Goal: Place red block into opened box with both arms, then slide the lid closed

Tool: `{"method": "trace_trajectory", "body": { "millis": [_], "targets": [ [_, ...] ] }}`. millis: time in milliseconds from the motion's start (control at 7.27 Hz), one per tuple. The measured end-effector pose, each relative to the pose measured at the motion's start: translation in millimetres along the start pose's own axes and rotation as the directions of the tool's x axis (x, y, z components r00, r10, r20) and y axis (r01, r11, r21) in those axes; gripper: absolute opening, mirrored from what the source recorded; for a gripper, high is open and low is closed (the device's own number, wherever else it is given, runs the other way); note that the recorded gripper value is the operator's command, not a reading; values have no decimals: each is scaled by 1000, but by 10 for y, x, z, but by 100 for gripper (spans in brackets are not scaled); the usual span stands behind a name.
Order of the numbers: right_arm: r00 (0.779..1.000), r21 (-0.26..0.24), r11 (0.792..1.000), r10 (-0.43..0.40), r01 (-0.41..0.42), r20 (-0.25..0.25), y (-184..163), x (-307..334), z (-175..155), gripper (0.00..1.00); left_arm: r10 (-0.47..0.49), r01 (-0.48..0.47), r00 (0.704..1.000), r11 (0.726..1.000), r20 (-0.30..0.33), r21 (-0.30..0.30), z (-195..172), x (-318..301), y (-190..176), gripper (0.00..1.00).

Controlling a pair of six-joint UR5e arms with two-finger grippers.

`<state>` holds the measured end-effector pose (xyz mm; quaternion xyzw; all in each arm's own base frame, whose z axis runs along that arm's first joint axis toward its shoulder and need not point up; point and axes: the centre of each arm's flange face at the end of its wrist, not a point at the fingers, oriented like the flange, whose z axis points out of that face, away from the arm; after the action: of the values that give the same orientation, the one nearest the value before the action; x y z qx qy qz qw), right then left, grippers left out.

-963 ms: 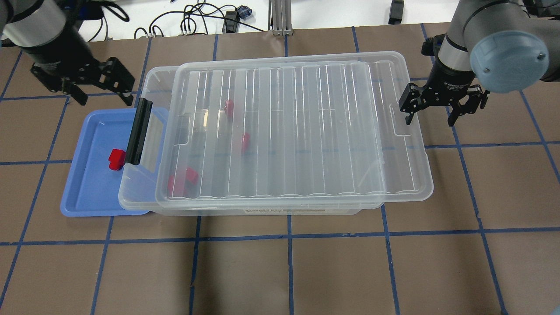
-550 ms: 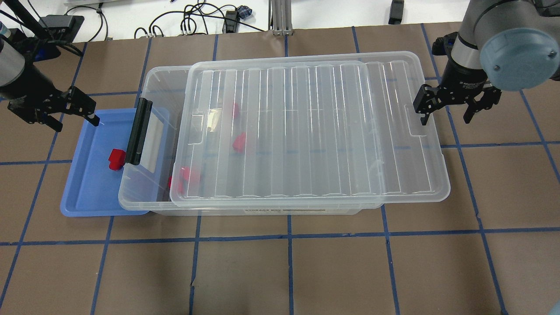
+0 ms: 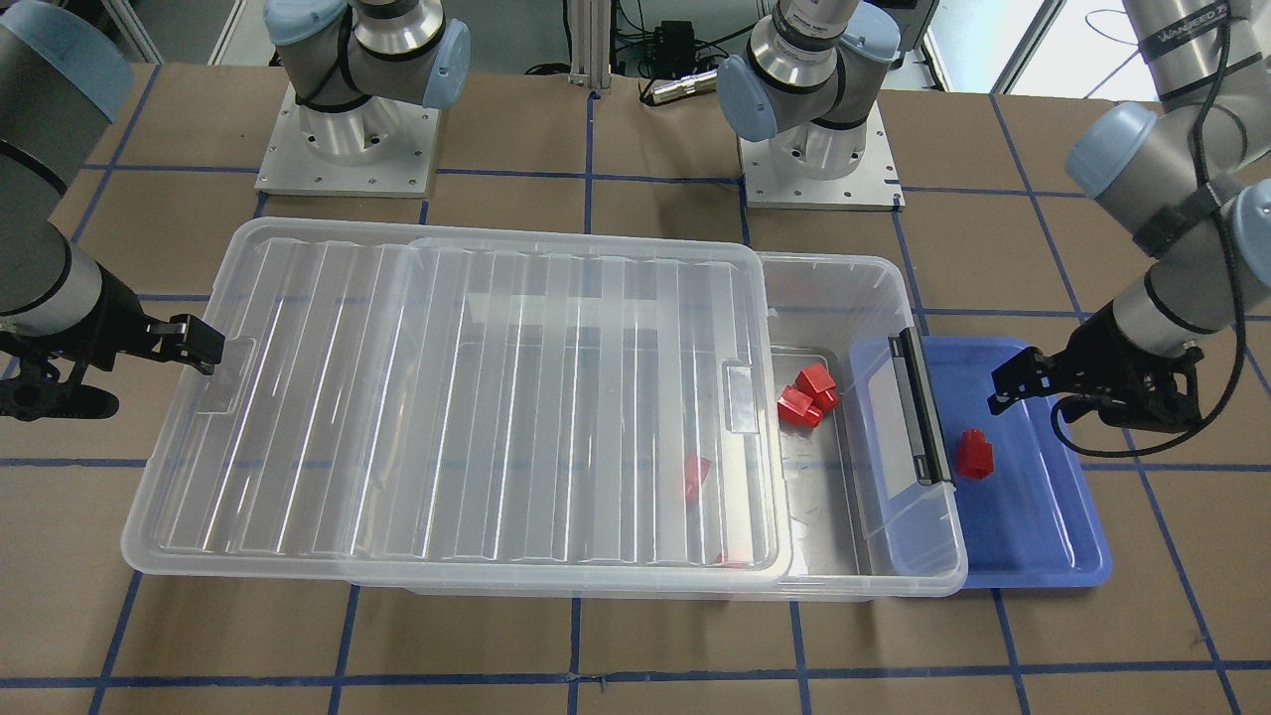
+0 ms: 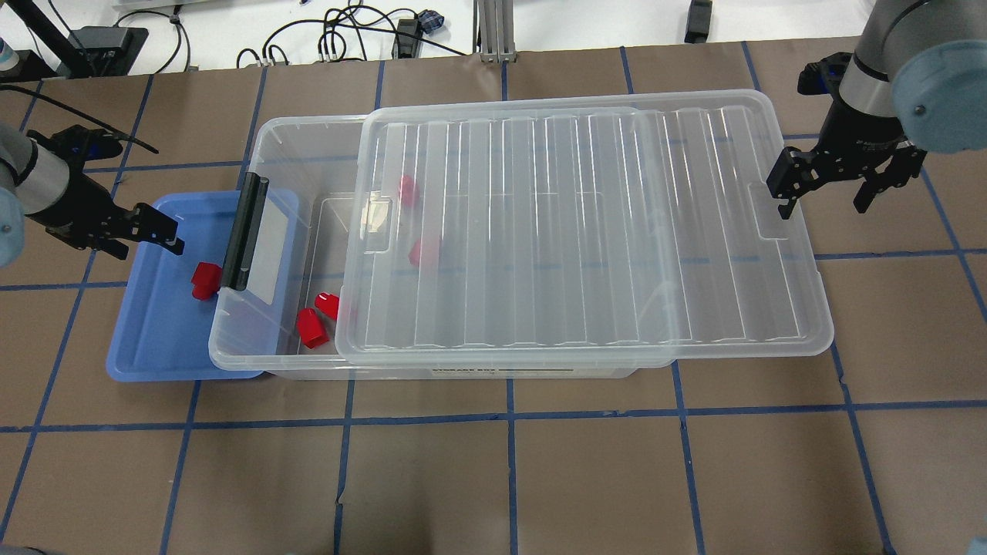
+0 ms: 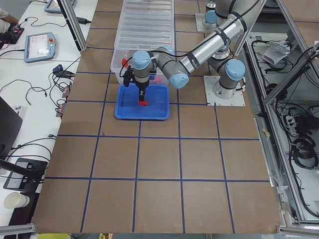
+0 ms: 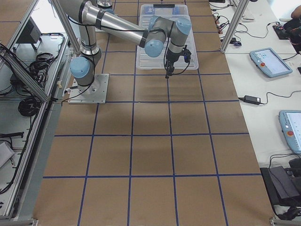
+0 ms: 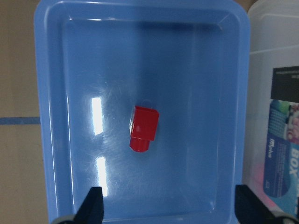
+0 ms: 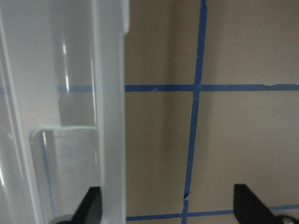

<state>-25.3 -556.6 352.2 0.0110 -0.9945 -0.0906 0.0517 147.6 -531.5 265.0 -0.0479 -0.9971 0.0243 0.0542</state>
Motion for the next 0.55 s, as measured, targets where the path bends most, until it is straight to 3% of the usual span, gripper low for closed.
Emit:
{"method": "trace_trajectory", "body": {
  "millis": [550],
  "targets": [
    [1000, -6, 1000, -21, 21, 5, 27, 361, 35, 100, 79, -79, 997, 997, 5, 9, 691, -9, -13, 95]
  ]
}}
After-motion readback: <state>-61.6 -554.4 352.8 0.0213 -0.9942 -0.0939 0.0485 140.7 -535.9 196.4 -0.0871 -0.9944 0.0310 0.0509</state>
